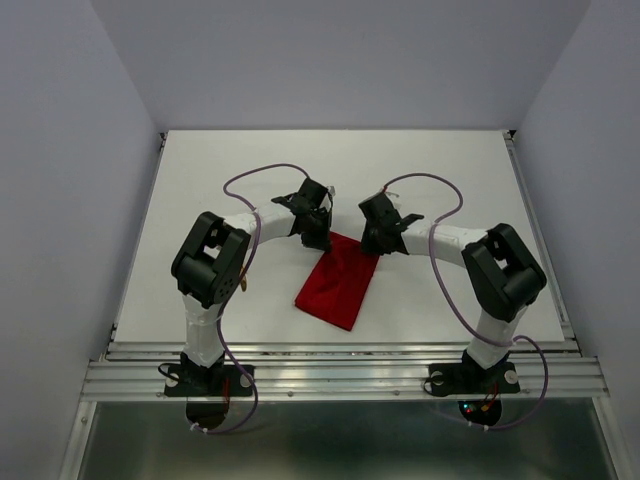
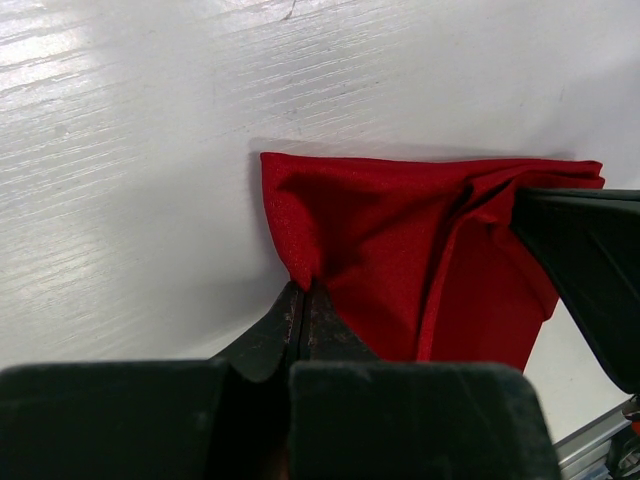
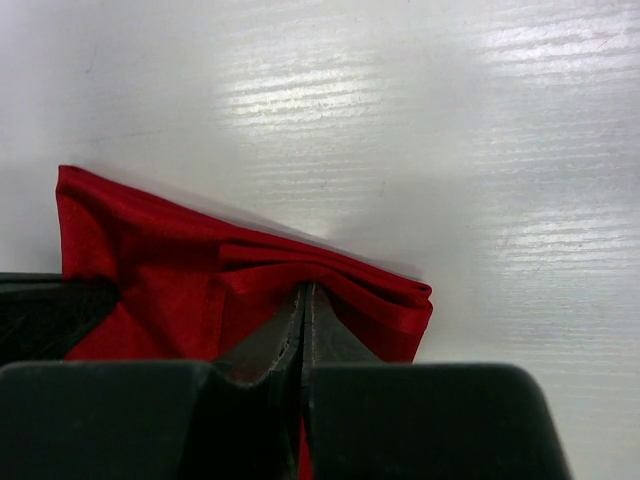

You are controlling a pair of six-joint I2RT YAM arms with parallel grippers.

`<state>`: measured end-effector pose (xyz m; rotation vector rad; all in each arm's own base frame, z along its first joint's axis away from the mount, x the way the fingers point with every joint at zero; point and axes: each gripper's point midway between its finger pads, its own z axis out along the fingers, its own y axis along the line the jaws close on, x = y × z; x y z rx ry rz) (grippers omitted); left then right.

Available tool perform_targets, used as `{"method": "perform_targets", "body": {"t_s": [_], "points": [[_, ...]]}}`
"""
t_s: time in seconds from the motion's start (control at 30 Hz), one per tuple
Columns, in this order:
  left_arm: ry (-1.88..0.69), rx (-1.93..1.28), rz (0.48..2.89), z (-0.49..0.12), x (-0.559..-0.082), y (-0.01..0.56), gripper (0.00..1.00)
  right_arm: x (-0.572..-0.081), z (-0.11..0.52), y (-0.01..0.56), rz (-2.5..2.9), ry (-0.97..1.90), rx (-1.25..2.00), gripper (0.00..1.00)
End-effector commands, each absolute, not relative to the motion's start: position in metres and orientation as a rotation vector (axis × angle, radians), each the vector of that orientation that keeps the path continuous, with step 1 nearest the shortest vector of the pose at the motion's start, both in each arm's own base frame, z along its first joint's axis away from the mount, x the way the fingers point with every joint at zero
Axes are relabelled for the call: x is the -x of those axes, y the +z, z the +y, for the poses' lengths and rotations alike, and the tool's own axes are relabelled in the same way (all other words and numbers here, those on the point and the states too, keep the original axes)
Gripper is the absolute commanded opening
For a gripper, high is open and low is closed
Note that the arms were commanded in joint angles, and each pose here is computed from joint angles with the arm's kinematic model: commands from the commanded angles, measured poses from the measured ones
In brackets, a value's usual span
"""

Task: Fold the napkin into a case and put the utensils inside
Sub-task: Pick up the 2/3-rectangle-folded napkin from the center of the board.

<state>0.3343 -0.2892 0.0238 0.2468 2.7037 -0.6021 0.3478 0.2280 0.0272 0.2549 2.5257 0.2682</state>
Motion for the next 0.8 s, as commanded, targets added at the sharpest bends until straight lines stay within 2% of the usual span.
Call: {"method": "perform_targets", "body": {"t_s": [0.0,0.27,0.57,0.77], "points": [[-0.606,-0.287,2.706,-0.294,-0.330,0.026,0.00,-0.357,0.223,0.024,2.500,0.202,-0.317,0.01],[-0.627,-0.268,2.675,-0.297,-0.335,0.040,0.00,-0.352,0.220,0.008,2.546,0.163,-0.395,0.01],[-0.926,-0.251,2.593,-0.330,-0.329,0.079,0.00,-0.346,0.219,0.002,2.568,0.156,-0.458,0.01],[-1.022,-0.159,2.523,-0.337,-0.329,0.099,0.00,-0.345,0.219,0.001,2.569,0.153,-0.476,0.01]]}}
